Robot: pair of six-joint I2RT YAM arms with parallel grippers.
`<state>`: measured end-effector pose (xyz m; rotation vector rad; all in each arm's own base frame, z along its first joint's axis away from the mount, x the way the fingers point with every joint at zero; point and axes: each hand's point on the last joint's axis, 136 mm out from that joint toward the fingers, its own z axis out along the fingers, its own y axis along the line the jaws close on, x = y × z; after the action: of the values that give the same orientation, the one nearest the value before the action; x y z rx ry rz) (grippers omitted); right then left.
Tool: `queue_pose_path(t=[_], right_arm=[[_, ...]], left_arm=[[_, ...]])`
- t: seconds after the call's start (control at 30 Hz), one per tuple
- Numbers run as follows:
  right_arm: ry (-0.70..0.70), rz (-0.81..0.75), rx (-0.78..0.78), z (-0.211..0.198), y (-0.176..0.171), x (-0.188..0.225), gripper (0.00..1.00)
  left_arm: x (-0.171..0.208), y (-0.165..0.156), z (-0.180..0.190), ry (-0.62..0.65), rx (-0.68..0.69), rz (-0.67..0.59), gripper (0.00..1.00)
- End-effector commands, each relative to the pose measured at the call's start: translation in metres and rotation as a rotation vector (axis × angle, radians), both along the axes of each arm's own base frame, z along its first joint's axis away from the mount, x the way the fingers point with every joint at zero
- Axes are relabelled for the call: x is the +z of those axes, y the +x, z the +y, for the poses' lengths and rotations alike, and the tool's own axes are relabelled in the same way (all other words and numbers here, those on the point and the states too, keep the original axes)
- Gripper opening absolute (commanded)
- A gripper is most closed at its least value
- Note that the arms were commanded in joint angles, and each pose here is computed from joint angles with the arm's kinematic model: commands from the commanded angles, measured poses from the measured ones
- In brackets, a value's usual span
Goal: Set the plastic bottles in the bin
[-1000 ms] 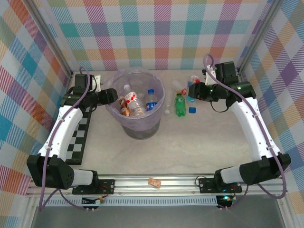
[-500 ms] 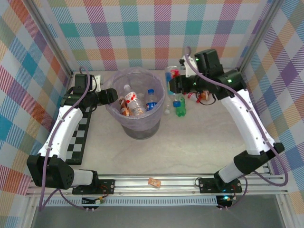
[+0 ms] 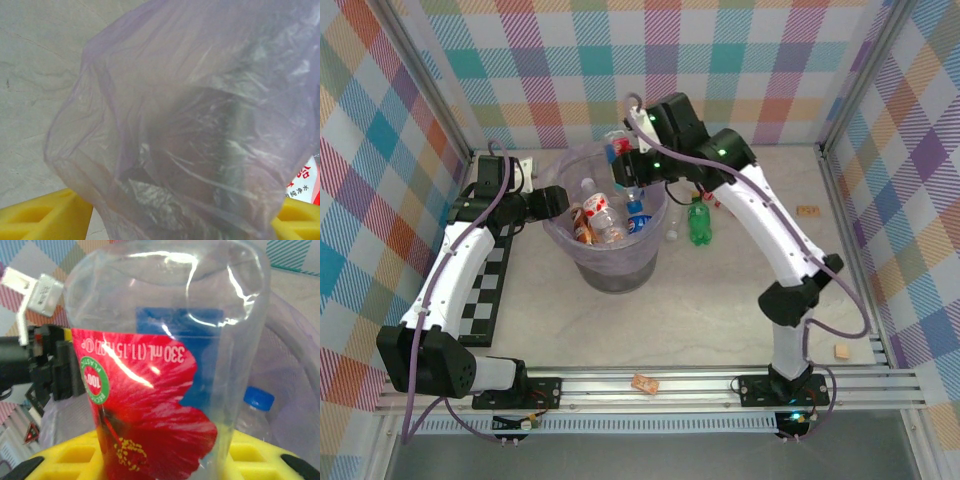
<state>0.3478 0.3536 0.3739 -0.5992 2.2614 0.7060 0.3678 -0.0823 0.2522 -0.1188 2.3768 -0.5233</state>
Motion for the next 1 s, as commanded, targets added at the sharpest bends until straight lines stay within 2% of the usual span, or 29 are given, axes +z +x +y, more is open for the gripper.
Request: queue_pose_path(t=[0.0, 0.27, 0.6, 0.77, 0.97], right_arm=[[-0.088, -0.028, -0.015, 0.004, 0.014, -0.017, 0.39], [-0.259, 0.008, -0.016, 0.010, 0.036, -0.081, 0.39], [-0.418, 0.134, -0.015, 0.001, 0.029, -0.147, 0.45], [-0.384, 0.116, -0.008, 0.004, 0.023, -0.134, 0.57], [-0.268, 0.055, 0.010, 0.006, 0.012, -0.086, 0.66]], left_arm=[[-0.010, -0.001, 0.002, 0.012, -0.012, 0.026, 0.70], [-0.011, -0.001, 0.001, 0.009, -0.014, 0.030, 0.70], [-0.013, -0.001, 0.002, 0.014, -0.011, 0.033, 0.70], [-0.014, -0.001, 0.003, 0.018, -0.008, 0.037, 0.70], [-0.014, -0.001, 0.004, 0.022, -0.005, 0.035, 0.70]])
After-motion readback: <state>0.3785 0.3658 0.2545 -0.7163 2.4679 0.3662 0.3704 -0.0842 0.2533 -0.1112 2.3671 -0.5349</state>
